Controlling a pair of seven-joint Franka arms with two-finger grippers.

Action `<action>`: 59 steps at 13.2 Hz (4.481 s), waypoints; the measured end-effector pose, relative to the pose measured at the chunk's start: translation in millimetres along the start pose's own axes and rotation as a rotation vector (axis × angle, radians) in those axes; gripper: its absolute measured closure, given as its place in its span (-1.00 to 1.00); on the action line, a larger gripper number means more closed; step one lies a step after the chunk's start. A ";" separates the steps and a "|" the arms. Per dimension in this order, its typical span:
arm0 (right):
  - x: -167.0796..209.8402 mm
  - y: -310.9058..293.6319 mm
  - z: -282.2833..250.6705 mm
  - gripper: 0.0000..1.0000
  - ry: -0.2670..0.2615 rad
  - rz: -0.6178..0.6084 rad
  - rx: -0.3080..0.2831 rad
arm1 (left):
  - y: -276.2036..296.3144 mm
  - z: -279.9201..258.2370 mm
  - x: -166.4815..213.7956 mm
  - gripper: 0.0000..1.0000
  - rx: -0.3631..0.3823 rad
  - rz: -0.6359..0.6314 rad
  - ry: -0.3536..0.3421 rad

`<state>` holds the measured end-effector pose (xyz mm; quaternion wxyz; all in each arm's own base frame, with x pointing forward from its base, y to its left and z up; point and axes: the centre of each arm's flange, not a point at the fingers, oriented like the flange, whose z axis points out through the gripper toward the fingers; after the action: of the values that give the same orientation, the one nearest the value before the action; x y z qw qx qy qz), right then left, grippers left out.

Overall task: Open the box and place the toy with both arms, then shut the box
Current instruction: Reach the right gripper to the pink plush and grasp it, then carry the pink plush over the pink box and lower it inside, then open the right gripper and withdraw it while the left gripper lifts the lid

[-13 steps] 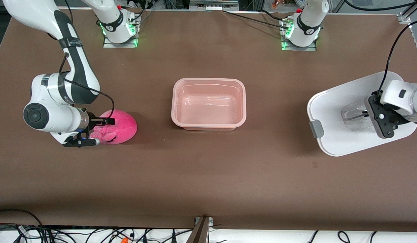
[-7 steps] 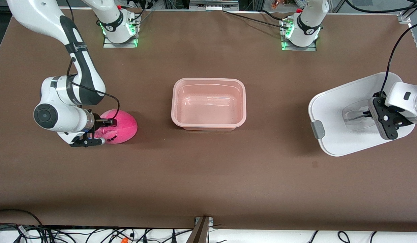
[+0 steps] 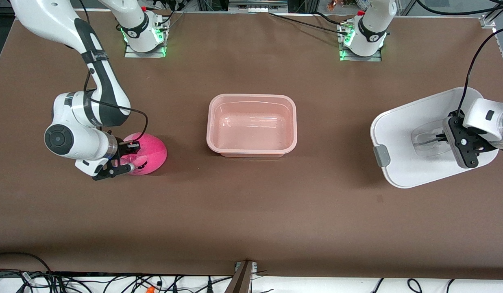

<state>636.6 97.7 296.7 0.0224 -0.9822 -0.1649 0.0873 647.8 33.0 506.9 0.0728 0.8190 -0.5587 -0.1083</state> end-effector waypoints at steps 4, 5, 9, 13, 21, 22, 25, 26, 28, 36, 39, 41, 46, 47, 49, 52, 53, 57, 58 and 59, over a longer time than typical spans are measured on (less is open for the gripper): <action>13.4 -37.4 -44.3 0.83 0.042 -0.162 -0.048 | 0.1 -0.1 0.3 0.86 0.000 0.001 0.000; 14.1 -56.3 -64.4 0.83 0.042 -0.201 -0.062 | 0.2 -0.2 0.4 0.86 0.000 0.001 0.000; 6.4 -171.4 -148.0 0.83 0.081 -0.499 -0.069 | 0.4 -0.2 0.8 0.86 -0.001 0.002 0.003; -18.8 -309.5 -170.6 0.83 0.091 -0.781 -0.149 | 0.5 -0.3 1.1 0.86 -0.001 0.002 0.004; -39.8 -436.9 -104.8 0.83 0.054 -0.973 -0.235 | 0.6 -0.4 1.2 0.86 -0.001 0.002 0.004; -35.1 -436.5 -95.9 0.83 0.051 -0.972 -0.232 | 0.5 -0.4 1.2 0.86 -0.001 0.002 0.004; -21.1 -433.6 -55.2 0.83 0.000 -0.975 -0.232 | 0.9 -0.4 1.9 0.86 -0.004 0.003 0.010; -15.4 -431.7 -39.0 0.83 -0.017 -0.980 -0.246 | 1.1 -0.5 2.3 0.86 -0.005 0.004 0.014; -4.1 -430.0 -9.1 0.83 -0.027 -0.991 -0.259 | 1.3 -0.5 2.9 0.86 -0.007 0.005 0.018; 24.5 -441.7 46.0 0.09 0.112 -0.928 -0.269 | 0.5 -0.5 0.5 0.86 -0.007 0.001 0.020; 21.5 -473.9 57.7 -0.57 0.221 -0.835 -0.224 | 0.3 -0.5 -0.3 0.86 -0.008 0.000 0.020; 20.3 -481.1 52.4 -0.97 0.238 -0.817 -0.220 | 0.2 -0.5 -0.5 0.86 -0.008 0.000 0.020; 36.1 -416.5 -58.7 -1.00 0.279 -0.676 -0.298 | 1.2 -0.3 1.7 0.86 -0.010 0.004 0.019; 38.5 -385.4 -99.8 -1.00 0.314 -0.620 -0.304 | 2.5 -0.5 4.6 0.86 -0.010 0.010 0.019; 30.2 -319.8 -168.1 -1.00 0.321 -0.489 -0.286 | 7.0 -1.2 15.3 0.86 -0.012 0.032 0.019; 0.4 -222.0 -239.7 -1.00 0.274 -0.277 -0.209 | 31.5 0.7 69.7 0.86 -0.024 0.189 0.010; -14.4 -191.1 -258.3 -1.00 0.255 -0.209 -0.171 | 46.2 5.7 100.3 0.86 -0.035 0.276 -0.002; -90.6 -77.4 -300.6 -1.00 0.251 0.038 -0.094 | 112.0 41.0 229.7 0.86 -0.063 0.519 -0.001; -107.8 -55.2 -300.9 -1.00 0.247 0.108 -0.074 | 126.2 46.3 254.2 0.86 -0.054 0.562 0.014; -121.5 -36.7 -299.0 -1.00 0.239 0.158 -0.060 | 144.0 50.2 280.0 0.86 -0.034 0.606 0.022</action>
<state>565.3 88.0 613.5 0.0055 -0.9957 -0.0860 -0.0337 603.9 -280.1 466.0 0.1217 0.6147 -0.7750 -0.0822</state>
